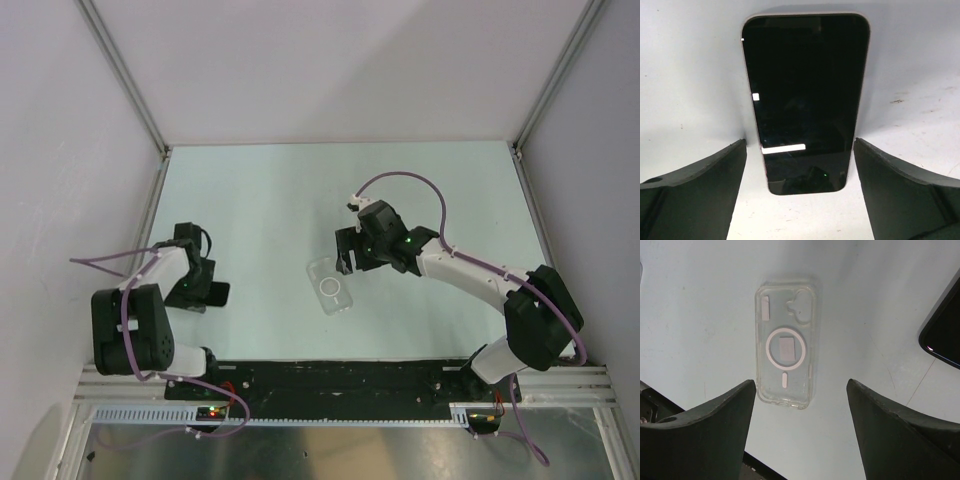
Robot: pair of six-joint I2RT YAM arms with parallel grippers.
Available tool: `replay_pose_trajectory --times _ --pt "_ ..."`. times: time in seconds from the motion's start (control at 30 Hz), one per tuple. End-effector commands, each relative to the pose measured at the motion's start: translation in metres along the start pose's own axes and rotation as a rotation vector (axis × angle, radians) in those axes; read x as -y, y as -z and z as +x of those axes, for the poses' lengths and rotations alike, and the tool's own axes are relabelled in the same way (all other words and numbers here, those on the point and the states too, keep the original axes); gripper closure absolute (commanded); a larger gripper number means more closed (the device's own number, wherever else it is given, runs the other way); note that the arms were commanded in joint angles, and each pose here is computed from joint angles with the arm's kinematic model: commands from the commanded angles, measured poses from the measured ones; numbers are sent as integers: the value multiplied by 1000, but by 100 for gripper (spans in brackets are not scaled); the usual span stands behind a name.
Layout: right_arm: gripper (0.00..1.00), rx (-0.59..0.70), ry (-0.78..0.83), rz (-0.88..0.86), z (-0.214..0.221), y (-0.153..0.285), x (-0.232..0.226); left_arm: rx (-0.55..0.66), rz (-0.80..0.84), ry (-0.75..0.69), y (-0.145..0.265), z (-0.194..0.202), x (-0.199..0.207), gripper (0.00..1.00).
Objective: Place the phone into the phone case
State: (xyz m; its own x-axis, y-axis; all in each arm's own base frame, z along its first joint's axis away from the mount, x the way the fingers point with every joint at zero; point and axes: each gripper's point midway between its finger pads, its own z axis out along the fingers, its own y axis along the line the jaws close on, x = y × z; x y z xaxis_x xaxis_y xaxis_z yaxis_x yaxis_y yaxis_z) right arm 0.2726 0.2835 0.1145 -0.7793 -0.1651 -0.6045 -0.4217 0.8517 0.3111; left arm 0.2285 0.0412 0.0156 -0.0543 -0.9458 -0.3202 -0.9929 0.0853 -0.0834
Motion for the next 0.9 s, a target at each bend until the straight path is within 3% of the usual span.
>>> replay_pose_trajectory --times 0.0,0.23,0.5,0.87 --pt "21 34 -8 -25 -7 4 -4 58 -116 24 -8 -8 -18 12" --pt "21 38 -8 -25 -7 6 -3 67 -140 -7 -10 -10 -18 20" --pt "21 40 -11 -27 -7 6 -3 64 -84 -162 5 1 -7 33" --pt "21 25 -16 -3 -4 -3 5 -14 17 -368 30 76 6 35"
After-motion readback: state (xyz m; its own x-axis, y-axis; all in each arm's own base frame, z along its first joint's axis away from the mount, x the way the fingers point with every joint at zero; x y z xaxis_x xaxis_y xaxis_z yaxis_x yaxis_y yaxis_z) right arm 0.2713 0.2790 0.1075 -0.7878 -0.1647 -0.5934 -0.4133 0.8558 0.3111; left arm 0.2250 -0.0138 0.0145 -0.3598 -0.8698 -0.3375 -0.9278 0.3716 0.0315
